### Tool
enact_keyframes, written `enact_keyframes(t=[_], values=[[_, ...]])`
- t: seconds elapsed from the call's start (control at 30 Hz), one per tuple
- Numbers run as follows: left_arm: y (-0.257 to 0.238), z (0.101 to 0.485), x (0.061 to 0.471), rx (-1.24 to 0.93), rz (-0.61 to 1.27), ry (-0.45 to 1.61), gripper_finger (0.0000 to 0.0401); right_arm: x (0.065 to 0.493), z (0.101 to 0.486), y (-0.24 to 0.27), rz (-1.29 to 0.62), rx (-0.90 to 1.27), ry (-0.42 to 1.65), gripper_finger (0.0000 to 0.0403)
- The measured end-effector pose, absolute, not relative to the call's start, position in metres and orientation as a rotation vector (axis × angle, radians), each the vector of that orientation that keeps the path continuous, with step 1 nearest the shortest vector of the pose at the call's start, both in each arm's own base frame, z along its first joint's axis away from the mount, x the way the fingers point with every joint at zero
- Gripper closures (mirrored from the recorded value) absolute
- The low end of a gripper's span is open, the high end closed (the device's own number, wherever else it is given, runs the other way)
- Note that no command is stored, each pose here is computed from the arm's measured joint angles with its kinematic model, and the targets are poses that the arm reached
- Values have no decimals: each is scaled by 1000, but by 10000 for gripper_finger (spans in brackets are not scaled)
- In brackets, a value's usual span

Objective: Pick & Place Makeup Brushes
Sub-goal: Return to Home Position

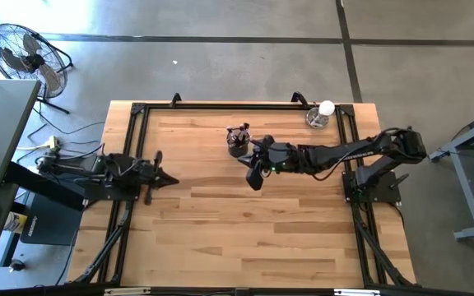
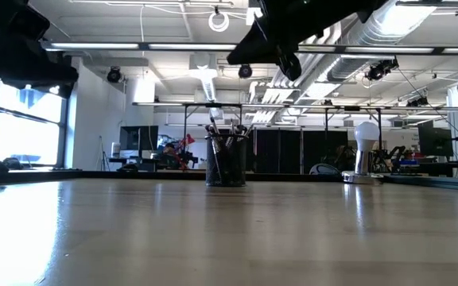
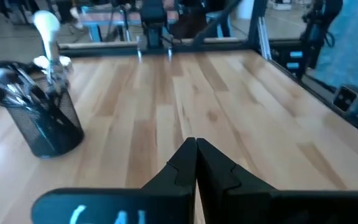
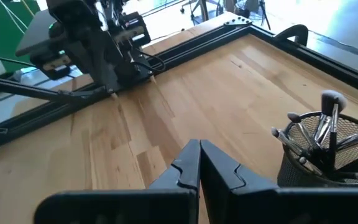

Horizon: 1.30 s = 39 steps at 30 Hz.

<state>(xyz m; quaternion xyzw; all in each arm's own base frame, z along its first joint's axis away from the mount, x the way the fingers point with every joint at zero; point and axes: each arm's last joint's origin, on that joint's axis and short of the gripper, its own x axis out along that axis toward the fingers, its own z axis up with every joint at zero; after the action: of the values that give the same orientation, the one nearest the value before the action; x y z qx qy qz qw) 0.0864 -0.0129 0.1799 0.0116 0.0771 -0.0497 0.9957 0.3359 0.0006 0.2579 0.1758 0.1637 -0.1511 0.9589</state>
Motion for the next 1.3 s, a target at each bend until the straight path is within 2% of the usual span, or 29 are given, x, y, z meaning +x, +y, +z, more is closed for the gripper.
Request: enact_keyframes(t=[0.47,0.7,1.3], values=[[2,176,92,-32,-92,77,401,336,258,1,-305,362,329,401],[8,174,92,-114,84,77,401,336,258,2,-299,366,330,402],[11,168,97,-62,139,148,401,333,251,5,-294,391,415,401]])
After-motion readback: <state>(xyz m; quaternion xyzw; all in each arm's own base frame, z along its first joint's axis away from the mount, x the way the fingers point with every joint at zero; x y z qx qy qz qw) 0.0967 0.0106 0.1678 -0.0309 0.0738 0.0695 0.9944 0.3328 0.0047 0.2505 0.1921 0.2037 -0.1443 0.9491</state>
